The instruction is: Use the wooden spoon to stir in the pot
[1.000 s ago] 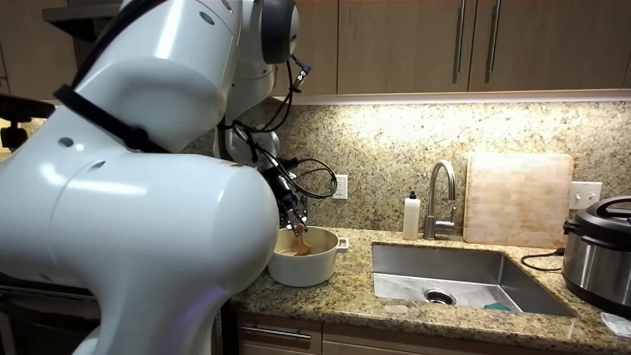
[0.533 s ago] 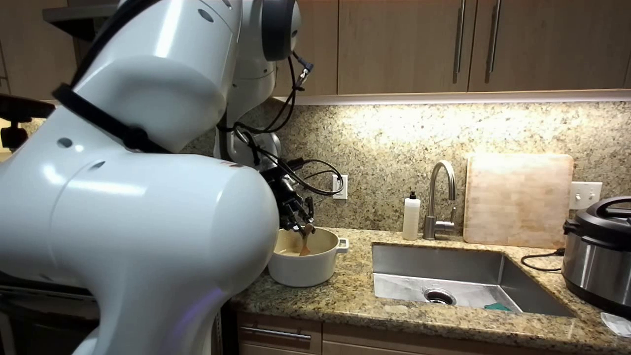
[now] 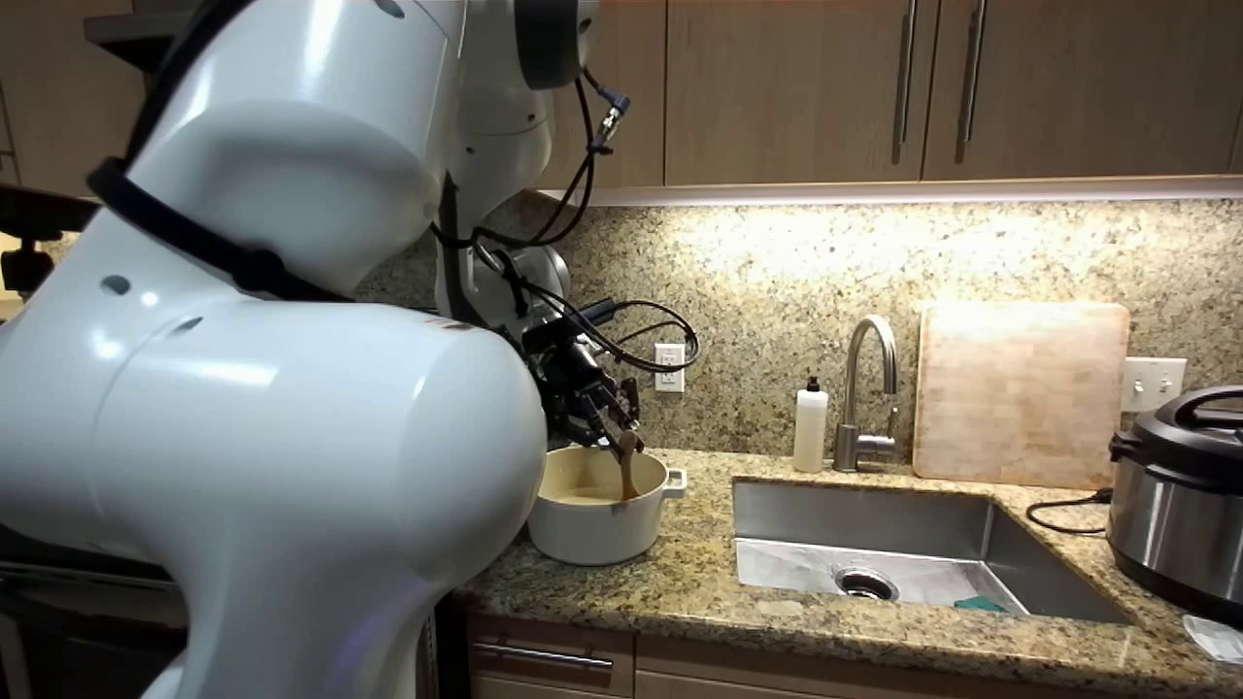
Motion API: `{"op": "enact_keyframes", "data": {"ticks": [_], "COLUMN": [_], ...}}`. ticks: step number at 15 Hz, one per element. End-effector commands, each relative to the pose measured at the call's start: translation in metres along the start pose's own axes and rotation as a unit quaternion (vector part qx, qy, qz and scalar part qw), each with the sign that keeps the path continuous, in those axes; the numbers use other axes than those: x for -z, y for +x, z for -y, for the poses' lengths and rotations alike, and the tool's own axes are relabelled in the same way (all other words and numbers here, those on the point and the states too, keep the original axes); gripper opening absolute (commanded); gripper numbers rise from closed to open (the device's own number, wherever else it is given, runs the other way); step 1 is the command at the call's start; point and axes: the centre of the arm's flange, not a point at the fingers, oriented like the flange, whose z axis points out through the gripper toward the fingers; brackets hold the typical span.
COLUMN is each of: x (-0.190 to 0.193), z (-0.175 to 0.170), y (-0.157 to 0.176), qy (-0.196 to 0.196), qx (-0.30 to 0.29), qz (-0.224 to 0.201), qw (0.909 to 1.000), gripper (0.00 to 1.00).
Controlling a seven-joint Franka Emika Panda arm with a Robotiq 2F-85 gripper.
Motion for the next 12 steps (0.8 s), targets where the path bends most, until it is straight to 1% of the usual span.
{"op": "enact_keyframes", "data": {"ticks": [1,3,4,8,12], "x": [0.015,0.026,0.031,0.047,0.053], "z": [-0.019,-0.025,-0.026,-0.003,0.025], "y": [0.013,0.028,0.035,0.062,0.074], "qy": [0.005,0.005,0.005,-0.011,-0.035], "qx": [-0.063,-0.086,-0.089,-0.062,-0.013], "qz": [0.009,0.007,0.011,0.03,0.05], "qw": [0.9979,0.9962,0.996,0.9975,0.9981], "gripper": [0.09,0.09,0.09,0.09,0.09]}}
